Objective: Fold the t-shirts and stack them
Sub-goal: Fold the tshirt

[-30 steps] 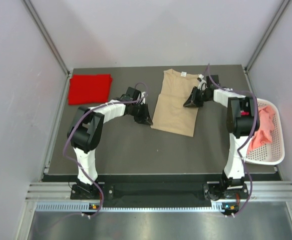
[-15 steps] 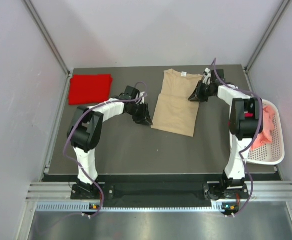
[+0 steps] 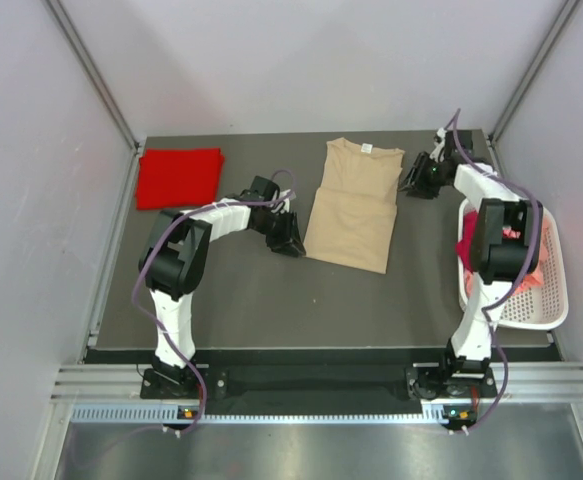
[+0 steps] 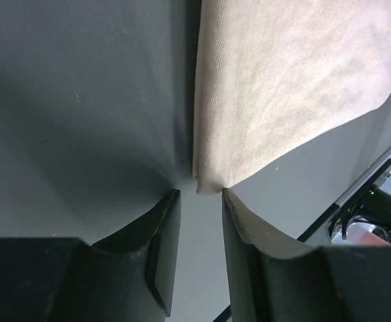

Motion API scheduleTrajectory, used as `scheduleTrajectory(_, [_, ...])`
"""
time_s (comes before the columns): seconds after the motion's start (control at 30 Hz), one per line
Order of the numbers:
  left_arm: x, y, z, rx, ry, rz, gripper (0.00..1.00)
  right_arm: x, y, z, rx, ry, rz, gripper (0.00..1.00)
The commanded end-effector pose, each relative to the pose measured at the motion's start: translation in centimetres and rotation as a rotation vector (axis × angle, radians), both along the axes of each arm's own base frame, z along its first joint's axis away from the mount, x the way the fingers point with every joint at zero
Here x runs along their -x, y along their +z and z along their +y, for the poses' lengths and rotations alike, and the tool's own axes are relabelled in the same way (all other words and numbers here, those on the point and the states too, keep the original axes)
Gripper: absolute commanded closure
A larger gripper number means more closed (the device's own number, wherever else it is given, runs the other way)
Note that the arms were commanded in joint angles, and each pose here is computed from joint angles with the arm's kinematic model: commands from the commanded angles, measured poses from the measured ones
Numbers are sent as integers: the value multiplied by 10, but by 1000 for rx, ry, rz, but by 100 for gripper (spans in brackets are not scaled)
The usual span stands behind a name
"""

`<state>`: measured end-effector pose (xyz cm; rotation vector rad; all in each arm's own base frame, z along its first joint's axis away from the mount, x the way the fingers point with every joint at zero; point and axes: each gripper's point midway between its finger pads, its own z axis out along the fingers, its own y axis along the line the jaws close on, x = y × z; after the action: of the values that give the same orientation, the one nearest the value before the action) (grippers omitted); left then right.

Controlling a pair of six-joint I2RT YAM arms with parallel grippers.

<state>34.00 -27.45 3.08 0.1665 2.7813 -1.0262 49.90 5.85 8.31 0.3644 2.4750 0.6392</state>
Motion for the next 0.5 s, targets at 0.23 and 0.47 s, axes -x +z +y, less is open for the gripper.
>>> scheduleTrajectory(0.23, [15, -15, 3, -20, -9, 22, 68, 130, 32, 12, -11, -41, 33, 57])
scheduleTrajectory(0.47, [19, -16, -2, 6, -9, 24, 86, 190, -9, 41, -8, 17, 96, 55])
